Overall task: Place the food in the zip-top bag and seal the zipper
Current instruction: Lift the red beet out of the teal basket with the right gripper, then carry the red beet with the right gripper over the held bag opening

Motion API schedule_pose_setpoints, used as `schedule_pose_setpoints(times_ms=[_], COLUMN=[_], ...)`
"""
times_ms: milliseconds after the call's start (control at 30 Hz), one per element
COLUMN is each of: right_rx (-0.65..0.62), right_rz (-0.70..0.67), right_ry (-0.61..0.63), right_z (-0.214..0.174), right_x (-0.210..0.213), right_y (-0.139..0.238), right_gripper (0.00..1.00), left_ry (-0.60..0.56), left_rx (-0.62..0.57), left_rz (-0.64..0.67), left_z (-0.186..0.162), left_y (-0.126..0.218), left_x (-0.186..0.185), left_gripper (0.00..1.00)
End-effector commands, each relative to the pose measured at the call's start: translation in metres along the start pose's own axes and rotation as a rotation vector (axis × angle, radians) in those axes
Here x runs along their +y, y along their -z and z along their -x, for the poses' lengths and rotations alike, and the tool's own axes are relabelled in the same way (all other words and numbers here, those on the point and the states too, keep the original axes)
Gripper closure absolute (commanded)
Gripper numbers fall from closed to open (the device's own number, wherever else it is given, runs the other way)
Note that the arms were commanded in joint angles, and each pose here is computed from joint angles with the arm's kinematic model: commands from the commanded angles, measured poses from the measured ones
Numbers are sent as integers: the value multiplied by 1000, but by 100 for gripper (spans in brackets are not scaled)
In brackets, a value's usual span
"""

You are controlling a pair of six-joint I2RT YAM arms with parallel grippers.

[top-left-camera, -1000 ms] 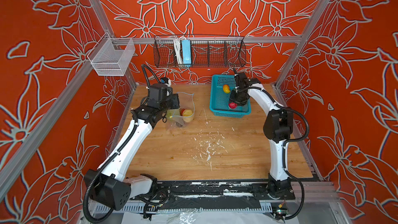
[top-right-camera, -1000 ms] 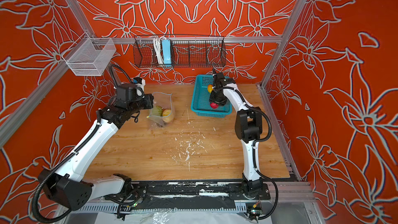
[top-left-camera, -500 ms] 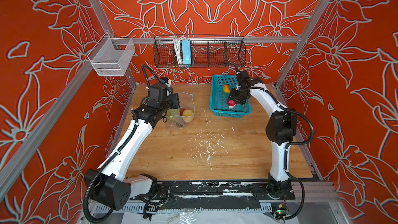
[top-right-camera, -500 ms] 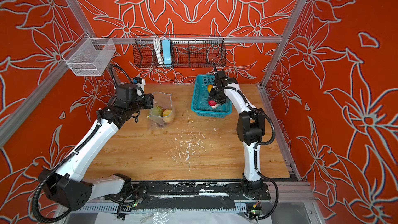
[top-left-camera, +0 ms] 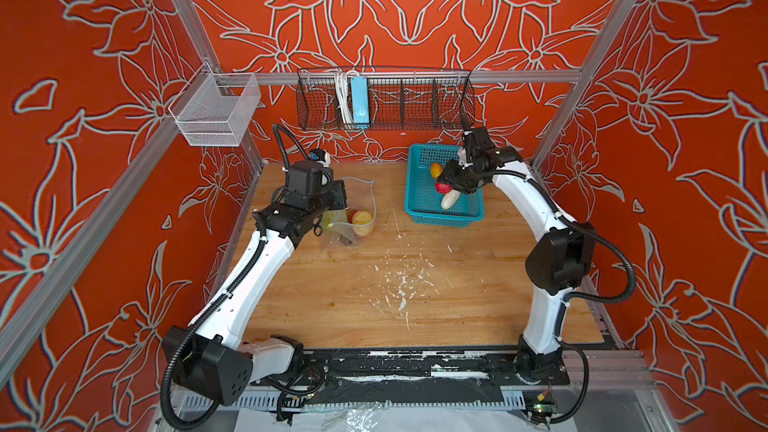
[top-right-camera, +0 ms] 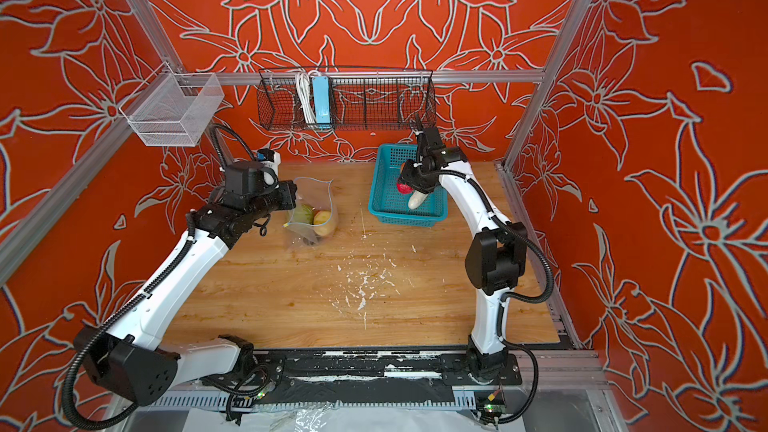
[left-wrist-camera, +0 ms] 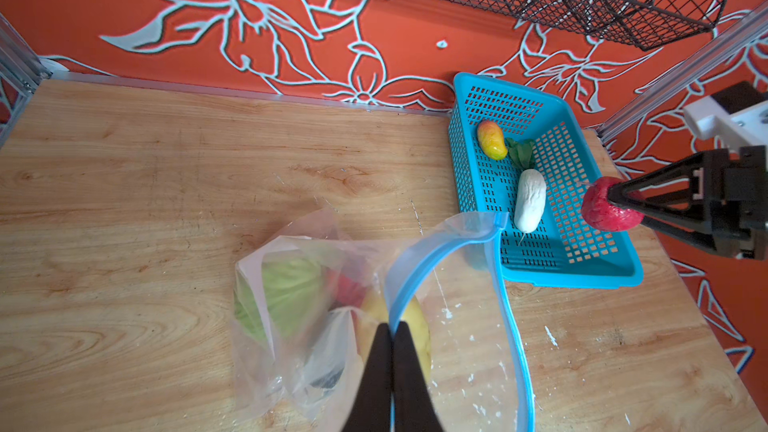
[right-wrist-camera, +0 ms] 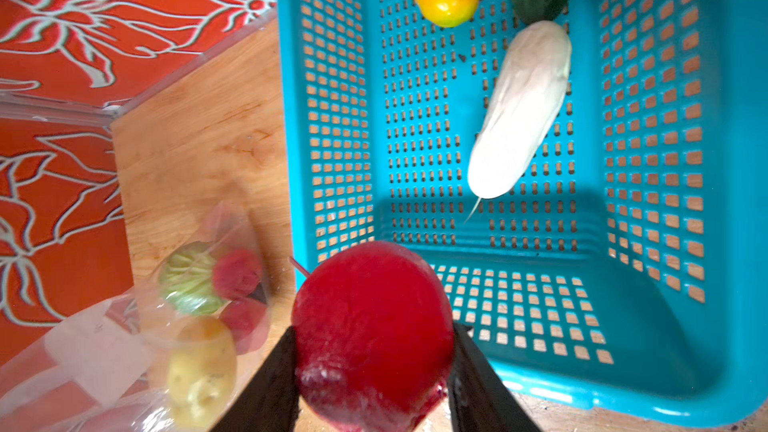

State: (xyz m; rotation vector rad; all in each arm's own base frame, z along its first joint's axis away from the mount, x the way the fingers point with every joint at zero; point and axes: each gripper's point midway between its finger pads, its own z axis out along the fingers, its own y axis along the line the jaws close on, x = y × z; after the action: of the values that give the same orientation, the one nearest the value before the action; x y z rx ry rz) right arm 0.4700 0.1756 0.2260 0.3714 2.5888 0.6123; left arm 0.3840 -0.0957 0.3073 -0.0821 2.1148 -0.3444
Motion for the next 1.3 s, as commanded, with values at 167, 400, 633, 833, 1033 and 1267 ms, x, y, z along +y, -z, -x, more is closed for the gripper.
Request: schedule_pose_setpoints(times_ms=[167,400,633,833,1033,1267], right_rx=[-59,-134,-149,-172,-183,-181], right_rz=[40,79,119,185,224,270], right_ry=[64,107,144,158,187,218], right_z=[-4,-9,-21,-31,-39,-50], right_x=[39,61,85,109,125,141], right_y=[30,49,58,63,62,62], right_gripper=[58,58,57,56,56,56], left_ry=[4,4,6,5,5,5], left_rx=[-4,-2,3,-1,-2,0], left_rz=[-10,-12,-17,-18,-22,-20], left_z=[1,1,0,0,1,1], left_y=[2,1,0,1,2,2], left_x=[-1,-1,-2,-2,-3,-3], left_gripper=[100,100,100,100,100,100])
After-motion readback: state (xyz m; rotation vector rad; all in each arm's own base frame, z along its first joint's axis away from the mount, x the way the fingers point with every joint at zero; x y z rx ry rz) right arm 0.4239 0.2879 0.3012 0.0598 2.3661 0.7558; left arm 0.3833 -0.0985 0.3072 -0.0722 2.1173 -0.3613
